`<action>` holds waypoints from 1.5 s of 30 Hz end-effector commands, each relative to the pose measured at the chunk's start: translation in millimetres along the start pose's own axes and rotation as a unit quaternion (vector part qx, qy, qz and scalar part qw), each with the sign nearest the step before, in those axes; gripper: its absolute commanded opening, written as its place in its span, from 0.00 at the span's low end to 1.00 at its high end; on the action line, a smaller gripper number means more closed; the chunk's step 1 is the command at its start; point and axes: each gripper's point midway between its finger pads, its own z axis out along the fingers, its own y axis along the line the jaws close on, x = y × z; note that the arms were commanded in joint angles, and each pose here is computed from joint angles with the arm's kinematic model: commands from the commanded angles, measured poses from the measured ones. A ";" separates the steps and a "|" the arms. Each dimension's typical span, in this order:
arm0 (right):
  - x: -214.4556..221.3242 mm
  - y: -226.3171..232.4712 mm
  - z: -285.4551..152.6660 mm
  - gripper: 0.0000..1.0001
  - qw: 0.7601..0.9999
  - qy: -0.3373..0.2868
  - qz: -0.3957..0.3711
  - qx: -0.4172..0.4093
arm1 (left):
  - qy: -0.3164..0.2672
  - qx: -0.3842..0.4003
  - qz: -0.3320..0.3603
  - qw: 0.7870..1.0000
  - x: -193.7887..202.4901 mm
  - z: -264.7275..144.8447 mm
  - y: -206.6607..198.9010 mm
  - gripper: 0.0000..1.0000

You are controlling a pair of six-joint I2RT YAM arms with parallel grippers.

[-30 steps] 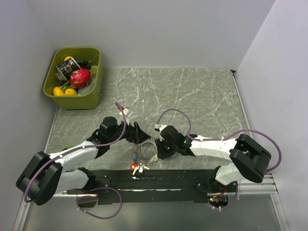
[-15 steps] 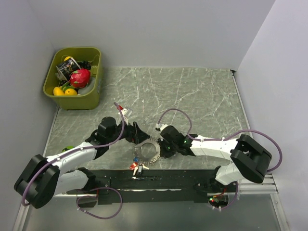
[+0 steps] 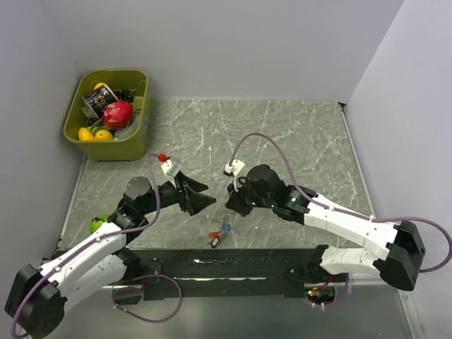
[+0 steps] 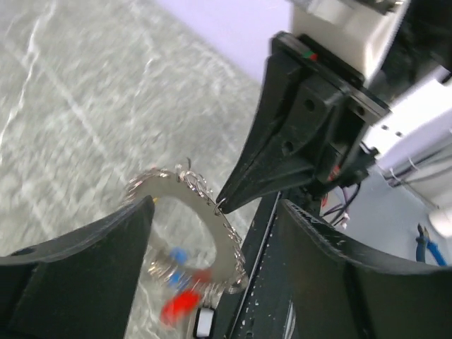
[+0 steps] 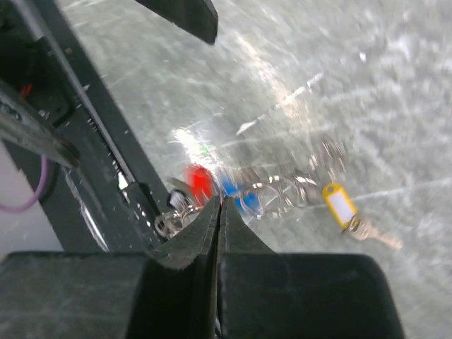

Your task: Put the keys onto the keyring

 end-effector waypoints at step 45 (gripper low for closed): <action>-91.6 78.4 -94.1 0.00 0.947 -0.191 -0.147 -0.212 | 0.016 0.233 0.075 0.969 -19.5 4.0 -103.6 0.43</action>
